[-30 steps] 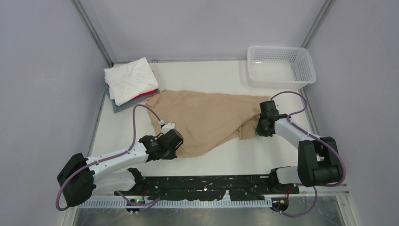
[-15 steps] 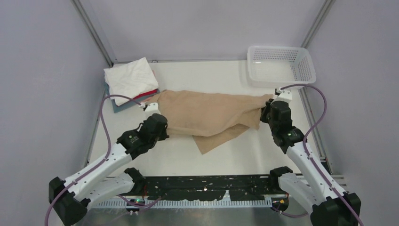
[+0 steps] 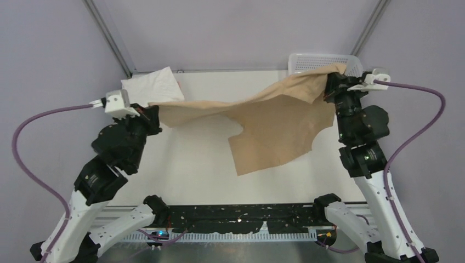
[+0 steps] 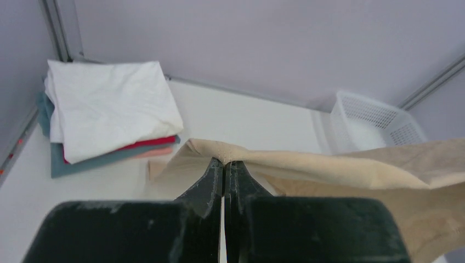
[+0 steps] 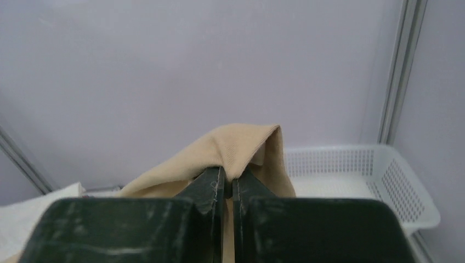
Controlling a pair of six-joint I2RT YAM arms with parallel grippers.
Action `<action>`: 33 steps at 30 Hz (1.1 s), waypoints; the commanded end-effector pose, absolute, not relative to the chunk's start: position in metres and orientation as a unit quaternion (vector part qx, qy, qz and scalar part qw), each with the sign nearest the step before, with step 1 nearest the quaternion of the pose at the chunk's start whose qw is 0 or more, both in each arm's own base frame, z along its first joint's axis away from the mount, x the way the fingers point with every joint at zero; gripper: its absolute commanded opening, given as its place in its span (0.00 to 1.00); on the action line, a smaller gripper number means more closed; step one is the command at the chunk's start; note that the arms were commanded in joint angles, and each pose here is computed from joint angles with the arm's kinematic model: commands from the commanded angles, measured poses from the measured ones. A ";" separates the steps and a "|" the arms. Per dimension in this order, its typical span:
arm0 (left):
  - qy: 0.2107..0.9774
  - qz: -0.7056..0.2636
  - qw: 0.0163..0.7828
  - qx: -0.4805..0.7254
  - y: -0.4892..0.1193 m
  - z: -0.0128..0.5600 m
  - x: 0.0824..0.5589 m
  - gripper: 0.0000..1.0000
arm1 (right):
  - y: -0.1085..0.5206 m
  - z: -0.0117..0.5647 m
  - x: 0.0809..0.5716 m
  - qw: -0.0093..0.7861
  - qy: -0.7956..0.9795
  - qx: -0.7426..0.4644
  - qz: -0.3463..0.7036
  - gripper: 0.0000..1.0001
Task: Fold and stack the t-shirts
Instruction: Flatten out the tshirt
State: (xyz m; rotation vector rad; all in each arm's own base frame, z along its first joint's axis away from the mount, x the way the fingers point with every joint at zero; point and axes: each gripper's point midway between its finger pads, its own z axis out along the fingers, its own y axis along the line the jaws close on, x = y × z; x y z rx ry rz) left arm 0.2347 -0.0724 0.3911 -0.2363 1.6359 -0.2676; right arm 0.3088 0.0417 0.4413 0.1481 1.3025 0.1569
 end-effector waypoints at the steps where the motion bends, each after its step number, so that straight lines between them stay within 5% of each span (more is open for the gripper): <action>1: 0.644 -0.135 0.748 -0.087 -0.037 0.486 0.198 0.00 | 0.034 0.557 0.240 0.859 0.504 0.029 0.087 0.06; 13: 0.529 -0.293 0.794 0.066 -0.024 0.589 0.075 0.00 | 0.051 0.666 0.106 0.895 0.402 -0.091 0.172 0.06; 20: 0.512 -0.299 0.803 0.057 -0.007 0.600 0.056 0.00 | 0.059 0.690 0.055 0.894 0.370 -0.136 0.213 0.06; 26: 0.558 -0.227 0.798 -0.024 0.004 0.581 0.101 0.00 | 0.062 0.682 0.070 0.890 0.381 -0.131 0.212 0.06; 33: 0.639 -0.060 0.752 -0.147 0.003 0.498 0.192 0.00 | 0.078 0.610 0.193 0.844 0.493 -0.082 0.193 0.06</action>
